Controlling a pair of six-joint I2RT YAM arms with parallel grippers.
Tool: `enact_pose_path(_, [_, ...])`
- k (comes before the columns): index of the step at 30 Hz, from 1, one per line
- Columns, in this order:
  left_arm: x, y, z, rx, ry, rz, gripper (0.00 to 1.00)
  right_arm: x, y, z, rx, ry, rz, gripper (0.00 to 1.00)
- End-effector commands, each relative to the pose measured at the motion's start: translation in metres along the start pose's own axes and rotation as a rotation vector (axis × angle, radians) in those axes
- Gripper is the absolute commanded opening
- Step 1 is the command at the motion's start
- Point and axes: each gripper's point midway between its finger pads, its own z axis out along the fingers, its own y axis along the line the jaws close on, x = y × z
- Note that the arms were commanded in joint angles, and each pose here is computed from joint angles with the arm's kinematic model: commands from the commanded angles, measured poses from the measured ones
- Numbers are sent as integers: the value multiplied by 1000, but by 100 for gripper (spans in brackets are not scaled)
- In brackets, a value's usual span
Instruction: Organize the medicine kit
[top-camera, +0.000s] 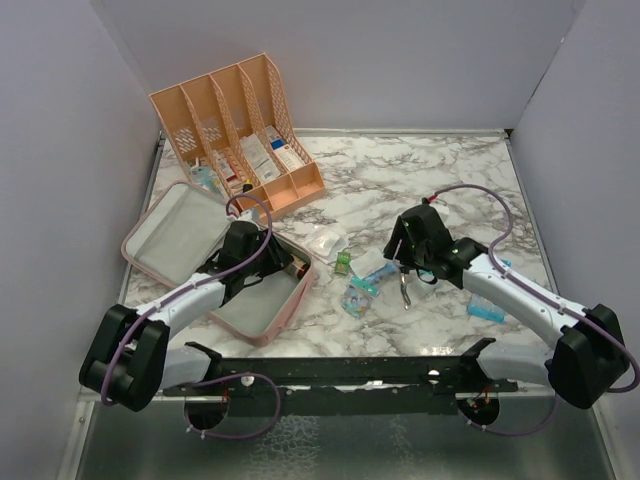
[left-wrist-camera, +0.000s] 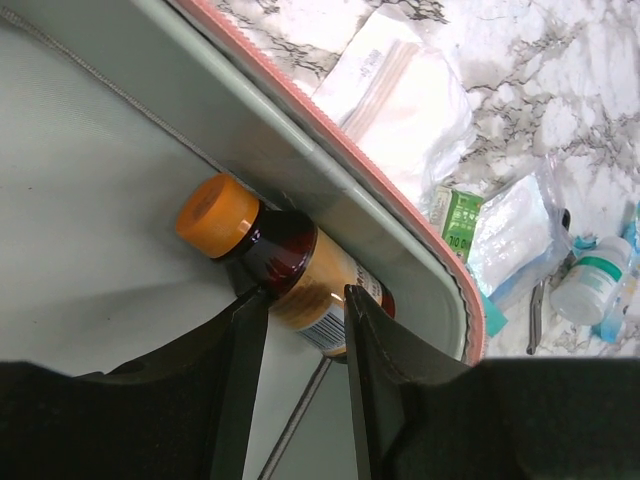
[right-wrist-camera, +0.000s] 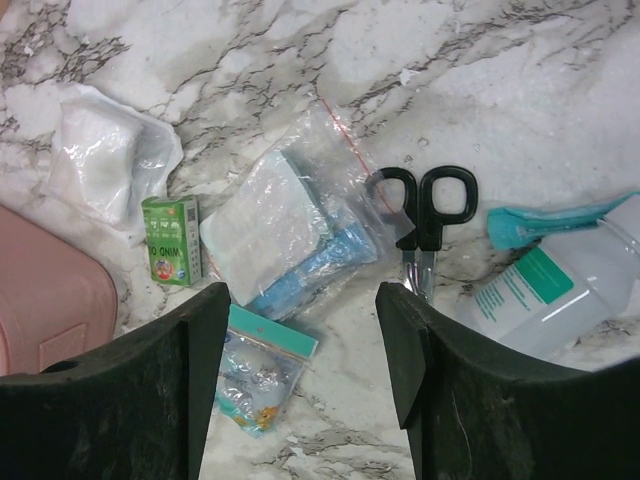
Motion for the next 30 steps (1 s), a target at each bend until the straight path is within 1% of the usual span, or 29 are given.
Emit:
enact_pose_path(1, [-2,-13,-2,65,-3,7,40,-3,-28,-8,117,-49,59,62])
enact_pose_path(3, [-7,-2,-6,0,-32,16,45,-4,-40,-11,170,-65,64,62])
enact_pose_path(7, [-21,8,-18,-91,-81,54,59,-11,-66,-23,292,-109,76,62])
enact_pose_path(11, [-39,9,-33,-144,-138,96,63,-9,-90,-31,396,-94,110,62])
enact_pose_path(16, [-68,-6,-58,-117,-263,173,67,11,-112,-31,471,-38,185,63])
enact_pose_path(18, [-80,-16,-70,-86,-315,221,68,18,-118,-28,477,-24,205,64])
enact_pose_path(19, [-85,-21,-75,-71,-342,232,70,19,-119,-24,467,-16,201,67])
enact_pose_path(20, [-92,-27,-82,-49,-377,238,71,17,-116,-19,438,-15,185,70])
enact_pose_path(22, [-106,-40,-93,-21,-431,258,74,13,-106,-10,369,10,160,73])
enact_pose_path(27, [-133,-69,-111,43,-521,362,79,24,-111,2,382,35,189,74])
enact_pose_path(30, [-134,-73,-110,58,-525,384,81,34,-113,11,370,48,201,72])
